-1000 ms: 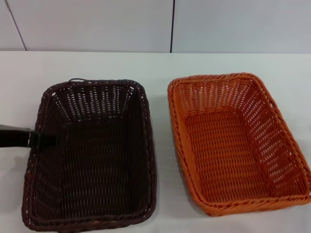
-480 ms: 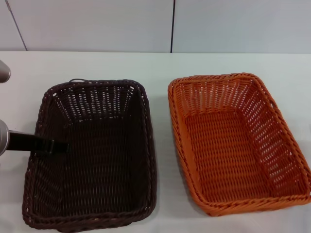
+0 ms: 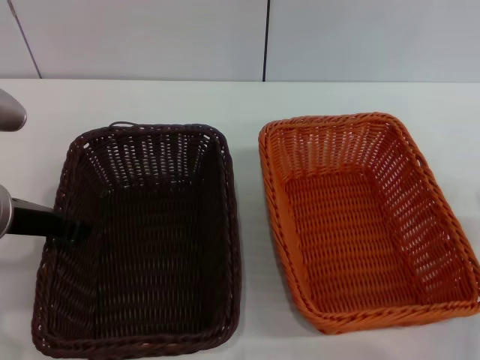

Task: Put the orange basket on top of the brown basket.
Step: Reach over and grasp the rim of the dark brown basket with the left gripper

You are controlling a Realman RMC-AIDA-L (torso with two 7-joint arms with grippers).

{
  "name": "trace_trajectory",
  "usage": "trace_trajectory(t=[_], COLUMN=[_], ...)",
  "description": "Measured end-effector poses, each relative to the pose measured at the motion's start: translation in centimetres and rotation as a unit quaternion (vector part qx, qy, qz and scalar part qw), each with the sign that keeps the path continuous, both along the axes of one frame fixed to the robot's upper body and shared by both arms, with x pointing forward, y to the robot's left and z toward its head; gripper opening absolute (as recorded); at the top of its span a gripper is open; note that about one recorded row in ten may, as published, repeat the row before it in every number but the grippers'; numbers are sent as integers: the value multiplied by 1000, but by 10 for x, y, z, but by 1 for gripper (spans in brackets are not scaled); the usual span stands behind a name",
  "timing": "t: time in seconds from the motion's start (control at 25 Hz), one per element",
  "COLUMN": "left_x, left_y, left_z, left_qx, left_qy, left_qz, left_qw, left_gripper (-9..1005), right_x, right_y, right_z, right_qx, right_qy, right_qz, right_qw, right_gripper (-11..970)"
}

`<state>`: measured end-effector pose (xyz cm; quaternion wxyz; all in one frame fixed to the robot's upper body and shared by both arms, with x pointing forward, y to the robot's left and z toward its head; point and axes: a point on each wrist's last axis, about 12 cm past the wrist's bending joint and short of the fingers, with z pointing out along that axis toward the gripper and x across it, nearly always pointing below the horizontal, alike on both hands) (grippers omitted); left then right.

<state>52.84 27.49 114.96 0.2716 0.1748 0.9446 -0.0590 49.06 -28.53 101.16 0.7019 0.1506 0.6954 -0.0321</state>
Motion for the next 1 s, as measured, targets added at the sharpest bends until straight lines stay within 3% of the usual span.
trace_trajectory(t=[0.2,0.64,0.72,0.76,0.8,0.84,0.92,1.0], left_x=[2,13,18,18,21,21,30,32], left_y=[1,3,-1,-1,-5,-5,-12,-13], left_z=[1,16,22,22,28,28,37,38], left_qx=[15,65,85,85,99,99,118,122], left_qy=[-4,-22,-28,-28,-31,-31,-36,-38], left_qz=[-22,-115,-165,-165,-205,-205,-261,-275], left_qw=[1000,991,982,982,973,973,957,953], left_gripper=[270,238,238,237,237,237,237,237], right_x=[0,-4,-4,-4,-4,-4,-4,-5], right_y=[2,3,3,3,3,3,4,4], right_z=[1,0,0,0,0,0,0,0], right_qx=[0,4,6,6,7,7,9,9], right_qy=[-3,-3,-2,-2,-3,-3,-4,-4], right_qz=[3,1,0,0,0,0,0,0], right_qw=[1000,1000,1000,1000,1000,1000,1000,1000], right_gripper=[789,785,784,784,784,783,782,782])
